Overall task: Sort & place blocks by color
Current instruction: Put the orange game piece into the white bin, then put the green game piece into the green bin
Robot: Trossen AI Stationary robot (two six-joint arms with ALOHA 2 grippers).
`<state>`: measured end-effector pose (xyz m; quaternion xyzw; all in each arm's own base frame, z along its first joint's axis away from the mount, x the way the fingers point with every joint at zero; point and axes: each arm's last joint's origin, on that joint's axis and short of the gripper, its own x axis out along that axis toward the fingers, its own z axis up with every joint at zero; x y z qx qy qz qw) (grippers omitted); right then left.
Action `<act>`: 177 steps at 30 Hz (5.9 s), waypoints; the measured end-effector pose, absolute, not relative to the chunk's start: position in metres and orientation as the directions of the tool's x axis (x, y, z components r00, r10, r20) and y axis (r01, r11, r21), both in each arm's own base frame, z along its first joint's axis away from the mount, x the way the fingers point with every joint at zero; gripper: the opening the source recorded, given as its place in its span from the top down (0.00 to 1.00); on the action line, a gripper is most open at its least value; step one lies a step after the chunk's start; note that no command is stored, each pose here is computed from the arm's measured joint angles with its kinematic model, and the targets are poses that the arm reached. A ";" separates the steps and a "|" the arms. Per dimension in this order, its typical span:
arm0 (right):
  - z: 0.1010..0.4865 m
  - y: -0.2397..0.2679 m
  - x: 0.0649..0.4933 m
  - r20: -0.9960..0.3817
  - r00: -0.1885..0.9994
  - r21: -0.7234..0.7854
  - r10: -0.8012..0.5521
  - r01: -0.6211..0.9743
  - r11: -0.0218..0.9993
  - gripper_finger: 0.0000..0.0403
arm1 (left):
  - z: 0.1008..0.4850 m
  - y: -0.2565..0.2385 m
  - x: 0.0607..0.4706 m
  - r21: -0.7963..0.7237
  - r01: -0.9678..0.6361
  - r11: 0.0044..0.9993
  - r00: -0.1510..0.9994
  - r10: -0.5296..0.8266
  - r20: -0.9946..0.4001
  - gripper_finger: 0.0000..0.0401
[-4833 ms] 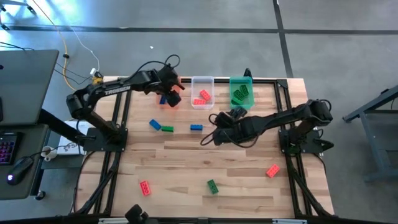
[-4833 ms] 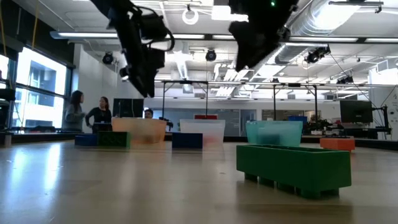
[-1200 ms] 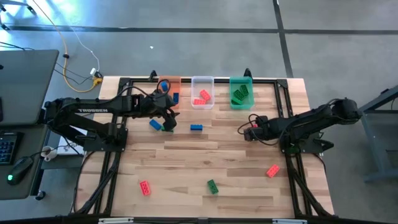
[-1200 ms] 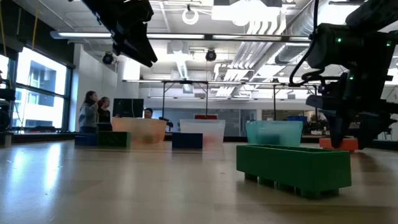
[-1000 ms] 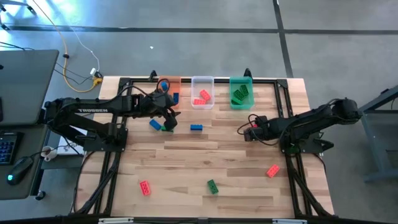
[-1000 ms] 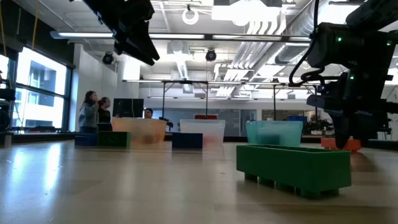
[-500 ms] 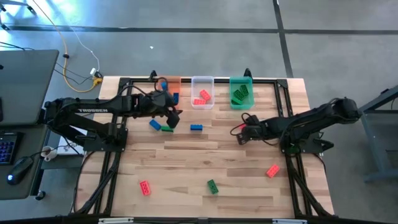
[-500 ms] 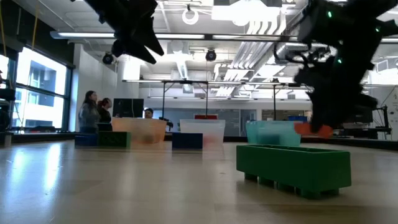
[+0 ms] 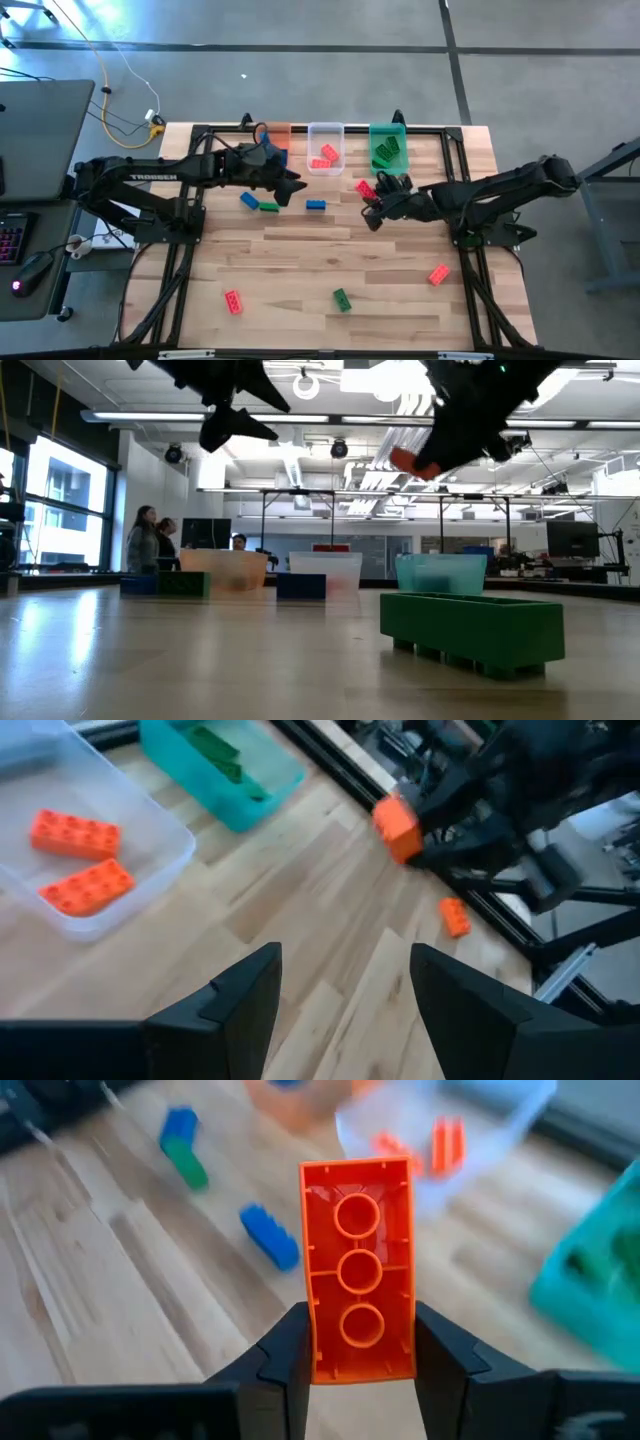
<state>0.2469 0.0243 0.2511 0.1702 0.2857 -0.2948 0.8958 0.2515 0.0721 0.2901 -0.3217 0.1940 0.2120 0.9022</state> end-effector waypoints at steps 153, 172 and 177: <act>0.228 0.043 0.329 -0.557 0.706 -0.123 -0.438 0.451 0.884 0.39 | 0.231 0.181 0.266 0.017 -0.502 0.864 0.431 0.267 -0.862 0.37; 0.226 0.044 0.328 -0.589 0.705 -0.110 -0.395 0.414 0.903 0.39 | 0.226 0.108 0.257 0.111 -0.163 0.980 0.103 0.129 -0.986 0.37; 0.226 0.044 0.328 -0.589 0.705 -0.111 -0.395 0.414 0.904 0.39 | 0.208 0.095 0.251 0.060 -0.122 0.991 0.064 0.069 -0.996 0.37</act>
